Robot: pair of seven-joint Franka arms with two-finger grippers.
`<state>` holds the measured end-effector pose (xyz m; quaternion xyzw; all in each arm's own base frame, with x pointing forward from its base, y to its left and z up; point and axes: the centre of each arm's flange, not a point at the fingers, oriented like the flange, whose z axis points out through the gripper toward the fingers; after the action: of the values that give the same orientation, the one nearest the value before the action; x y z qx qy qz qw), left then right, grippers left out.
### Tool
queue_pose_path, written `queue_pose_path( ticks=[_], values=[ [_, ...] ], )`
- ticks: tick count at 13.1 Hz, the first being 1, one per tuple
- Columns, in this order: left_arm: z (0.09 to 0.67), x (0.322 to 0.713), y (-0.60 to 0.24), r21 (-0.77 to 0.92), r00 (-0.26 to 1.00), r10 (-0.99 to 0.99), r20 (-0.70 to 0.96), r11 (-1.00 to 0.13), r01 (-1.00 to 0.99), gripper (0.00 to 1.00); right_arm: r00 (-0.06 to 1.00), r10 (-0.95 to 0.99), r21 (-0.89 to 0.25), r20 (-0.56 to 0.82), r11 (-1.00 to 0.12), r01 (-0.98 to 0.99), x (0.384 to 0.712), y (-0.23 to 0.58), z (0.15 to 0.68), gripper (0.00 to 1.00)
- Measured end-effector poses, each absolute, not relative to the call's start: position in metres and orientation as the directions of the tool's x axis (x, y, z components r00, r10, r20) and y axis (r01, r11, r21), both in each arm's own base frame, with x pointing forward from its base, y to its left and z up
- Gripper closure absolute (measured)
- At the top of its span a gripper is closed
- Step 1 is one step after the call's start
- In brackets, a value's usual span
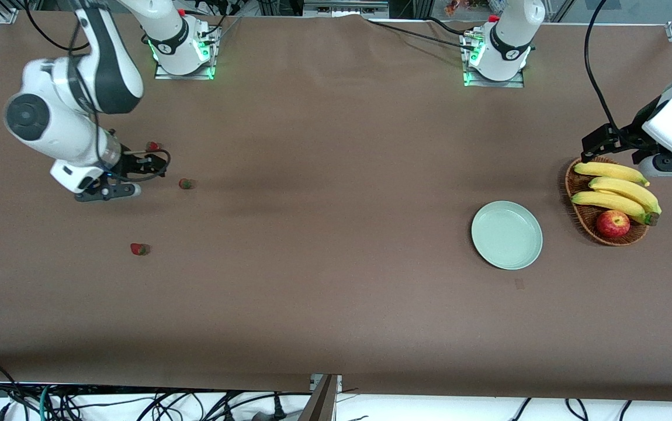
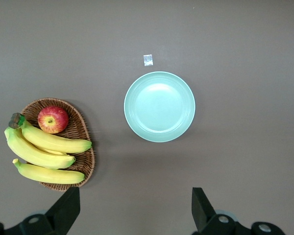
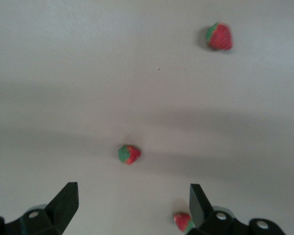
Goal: Collect all strawberries into plate
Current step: 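Move the right gripper down over the nearest red strawberry, then close the right gripper on the strawberry and lift it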
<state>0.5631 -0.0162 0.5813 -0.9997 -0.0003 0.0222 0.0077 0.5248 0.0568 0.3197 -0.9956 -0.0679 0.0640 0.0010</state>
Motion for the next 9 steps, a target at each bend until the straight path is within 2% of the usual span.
queue_pose_path(
  ticks=[9],
  values=[
    [0.581,0.563,-0.023,-0.015,0.999,-0.011,-0.046,-1.0,-0.012,0.0,0.987,0.097,-0.041,-0.13,-0.995,0.092,0.509,0.058,0.199,0.03]
  ],
)
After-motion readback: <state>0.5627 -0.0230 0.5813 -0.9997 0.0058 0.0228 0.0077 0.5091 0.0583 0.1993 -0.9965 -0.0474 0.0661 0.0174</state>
